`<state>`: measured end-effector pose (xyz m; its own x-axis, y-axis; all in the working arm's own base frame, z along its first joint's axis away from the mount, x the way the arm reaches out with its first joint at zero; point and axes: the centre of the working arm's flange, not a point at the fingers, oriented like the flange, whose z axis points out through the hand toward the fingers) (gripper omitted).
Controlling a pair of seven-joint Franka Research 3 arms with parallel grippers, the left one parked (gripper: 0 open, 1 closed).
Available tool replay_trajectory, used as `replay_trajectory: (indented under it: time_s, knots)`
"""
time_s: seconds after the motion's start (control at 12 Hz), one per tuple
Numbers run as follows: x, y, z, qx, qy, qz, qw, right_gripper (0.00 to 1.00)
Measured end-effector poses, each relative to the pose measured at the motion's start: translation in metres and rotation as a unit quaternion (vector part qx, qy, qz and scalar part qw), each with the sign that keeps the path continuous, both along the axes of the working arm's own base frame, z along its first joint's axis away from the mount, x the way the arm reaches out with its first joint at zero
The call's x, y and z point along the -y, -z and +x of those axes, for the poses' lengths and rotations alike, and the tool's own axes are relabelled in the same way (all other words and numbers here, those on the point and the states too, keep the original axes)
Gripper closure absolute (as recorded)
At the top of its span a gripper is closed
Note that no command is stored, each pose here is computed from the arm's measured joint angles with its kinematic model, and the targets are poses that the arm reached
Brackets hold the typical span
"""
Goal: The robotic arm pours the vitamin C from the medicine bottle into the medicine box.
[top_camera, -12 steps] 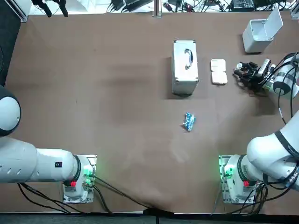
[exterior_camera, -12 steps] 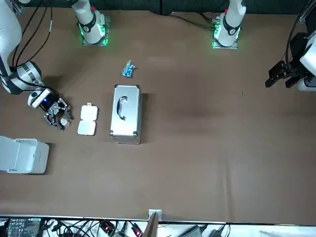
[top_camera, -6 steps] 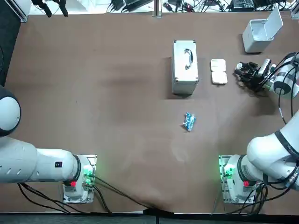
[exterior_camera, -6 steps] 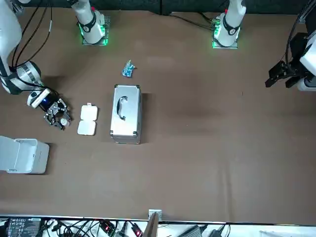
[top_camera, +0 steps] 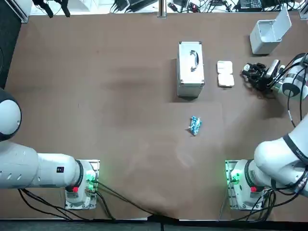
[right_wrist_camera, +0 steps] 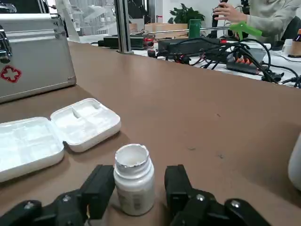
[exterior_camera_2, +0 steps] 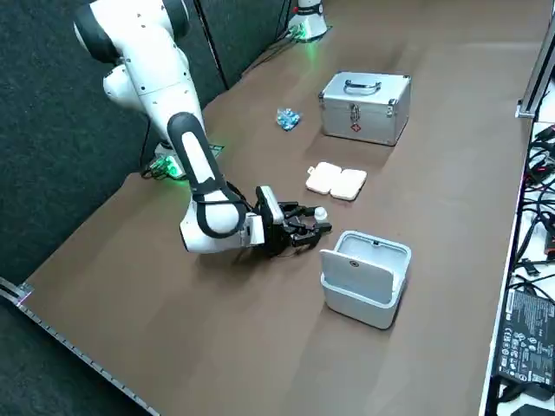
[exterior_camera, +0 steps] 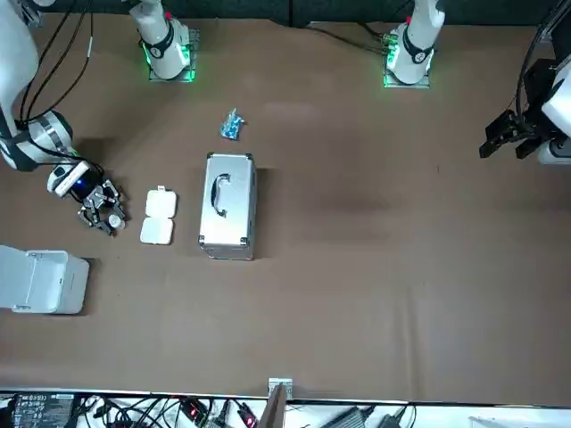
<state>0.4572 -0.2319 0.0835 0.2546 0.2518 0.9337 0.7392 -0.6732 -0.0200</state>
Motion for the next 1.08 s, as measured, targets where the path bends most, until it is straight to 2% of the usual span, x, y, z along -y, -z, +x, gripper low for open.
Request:
replay_trajectory:
  time_s: [0.5,1.08]
  knots:
    - [-0.0009,0.0027,-0.0010,-0.002,0.000,0.001,1.000,0.35]
    - [-0.0027,0.0030,-0.0003,-0.003,-0.002,0.001,1.000,0.42]
